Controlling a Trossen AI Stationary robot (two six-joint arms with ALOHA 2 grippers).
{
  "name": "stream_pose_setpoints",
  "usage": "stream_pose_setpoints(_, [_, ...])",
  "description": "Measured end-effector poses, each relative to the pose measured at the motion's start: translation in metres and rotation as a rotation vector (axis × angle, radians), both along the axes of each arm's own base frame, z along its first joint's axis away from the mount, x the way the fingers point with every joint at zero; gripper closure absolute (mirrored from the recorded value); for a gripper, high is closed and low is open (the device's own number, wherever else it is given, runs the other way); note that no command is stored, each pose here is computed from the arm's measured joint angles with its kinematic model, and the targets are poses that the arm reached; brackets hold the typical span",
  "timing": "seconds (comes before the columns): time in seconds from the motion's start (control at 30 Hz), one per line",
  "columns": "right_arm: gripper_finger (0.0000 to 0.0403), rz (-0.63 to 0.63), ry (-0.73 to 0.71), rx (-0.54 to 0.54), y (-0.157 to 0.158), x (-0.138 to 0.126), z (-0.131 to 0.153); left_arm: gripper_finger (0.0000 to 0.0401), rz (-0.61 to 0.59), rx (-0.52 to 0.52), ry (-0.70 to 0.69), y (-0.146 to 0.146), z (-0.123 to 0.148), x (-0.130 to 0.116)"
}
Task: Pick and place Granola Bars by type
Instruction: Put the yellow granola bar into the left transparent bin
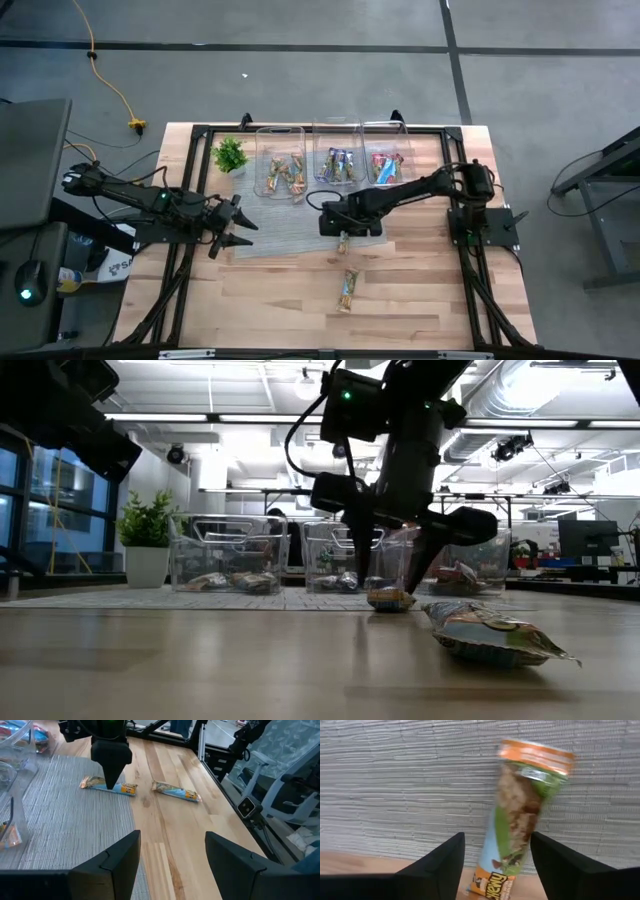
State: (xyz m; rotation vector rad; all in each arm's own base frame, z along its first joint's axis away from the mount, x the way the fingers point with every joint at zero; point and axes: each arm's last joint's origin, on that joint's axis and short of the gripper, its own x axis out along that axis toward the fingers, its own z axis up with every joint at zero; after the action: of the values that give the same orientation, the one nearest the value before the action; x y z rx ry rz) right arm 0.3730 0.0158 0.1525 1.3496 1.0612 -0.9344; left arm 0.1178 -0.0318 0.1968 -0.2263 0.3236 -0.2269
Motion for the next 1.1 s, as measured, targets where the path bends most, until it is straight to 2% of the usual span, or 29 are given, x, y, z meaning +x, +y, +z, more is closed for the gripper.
stream_pose_setpoints(0.27, [0.0216,0.028,0.019,0.012,-0.004,0.002,-0.009,0.0185,0.000,0.000,0.001,0.000,0.000,0.000])
stream_pose_setpoints(0.4, [0.0220,0.049,0.026,0.038,-0.004,0.005,-0.019,0.0185,0.000,0.003,0.010,0.000,-0.001,0.000])
stream_pose_setpoints(0.63, [0.0225,0.049,0.028,0.038,-0.004,0.005,-0.019,0.0185,0.000,0.004,0.014,0.000,-0.001,0.000])
stream_pose_setpoints(1.1, [0.0297,0.096,0.003,0.029,-0.002,0.012,-0.015,0.0185,0.000,0.007,0.014,0.000,-0.001,0.000])
